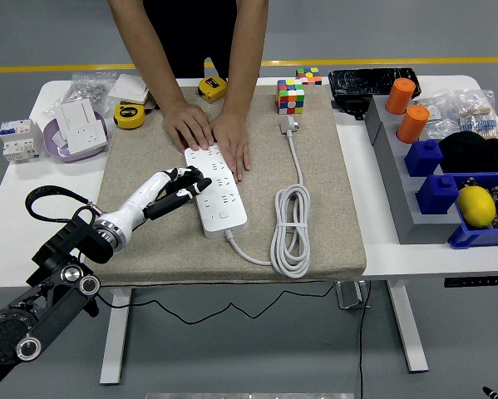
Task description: Pick up the plug,place it near the board,insert it into the board,press the button
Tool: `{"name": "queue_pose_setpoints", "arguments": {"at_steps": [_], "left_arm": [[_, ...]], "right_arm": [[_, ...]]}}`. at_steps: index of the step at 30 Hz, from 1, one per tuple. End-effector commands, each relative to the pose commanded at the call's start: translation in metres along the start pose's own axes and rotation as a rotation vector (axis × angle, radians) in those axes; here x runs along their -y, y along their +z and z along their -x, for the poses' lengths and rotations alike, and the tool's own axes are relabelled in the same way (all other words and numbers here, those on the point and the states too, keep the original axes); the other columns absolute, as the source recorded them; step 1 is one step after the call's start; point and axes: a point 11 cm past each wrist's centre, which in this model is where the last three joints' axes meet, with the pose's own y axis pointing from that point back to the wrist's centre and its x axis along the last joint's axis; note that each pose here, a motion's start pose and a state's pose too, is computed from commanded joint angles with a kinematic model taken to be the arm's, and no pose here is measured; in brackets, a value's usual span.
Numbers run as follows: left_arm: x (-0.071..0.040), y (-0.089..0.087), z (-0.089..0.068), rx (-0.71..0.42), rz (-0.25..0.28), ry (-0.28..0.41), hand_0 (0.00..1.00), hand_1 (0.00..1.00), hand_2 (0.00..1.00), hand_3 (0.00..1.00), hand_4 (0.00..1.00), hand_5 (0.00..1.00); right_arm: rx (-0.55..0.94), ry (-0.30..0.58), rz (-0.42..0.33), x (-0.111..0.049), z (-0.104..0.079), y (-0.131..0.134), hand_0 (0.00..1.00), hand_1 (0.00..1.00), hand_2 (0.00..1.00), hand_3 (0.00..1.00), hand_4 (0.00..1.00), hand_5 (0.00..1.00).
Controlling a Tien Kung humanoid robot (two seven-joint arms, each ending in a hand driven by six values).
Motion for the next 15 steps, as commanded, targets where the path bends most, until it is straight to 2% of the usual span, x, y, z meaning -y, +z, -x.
{"name": "queue_pose_setpoints", "arguments": {"at_steps": [8,15], "left_arm": [[0.003,0.000,0.005,0.029,-0.020,-0.029,0.998,0.973,0.906,0.859,0.998,0.998],[0.006,0.010,0.003,0.048,0.002,-0.024,0.998,0.970,0.903,0.859,0.998,0.998]], "right_arm": [[0.001,0.001,-0.001,0.000,-0.001,-0.001,0.998,0.850,0.792,0.808,0.998,0.991],[0.000,0.004,-0.002,0.000,-0.001,-0.002,0.998,0.850,0.790,0.808,0.998,0.990]]}}
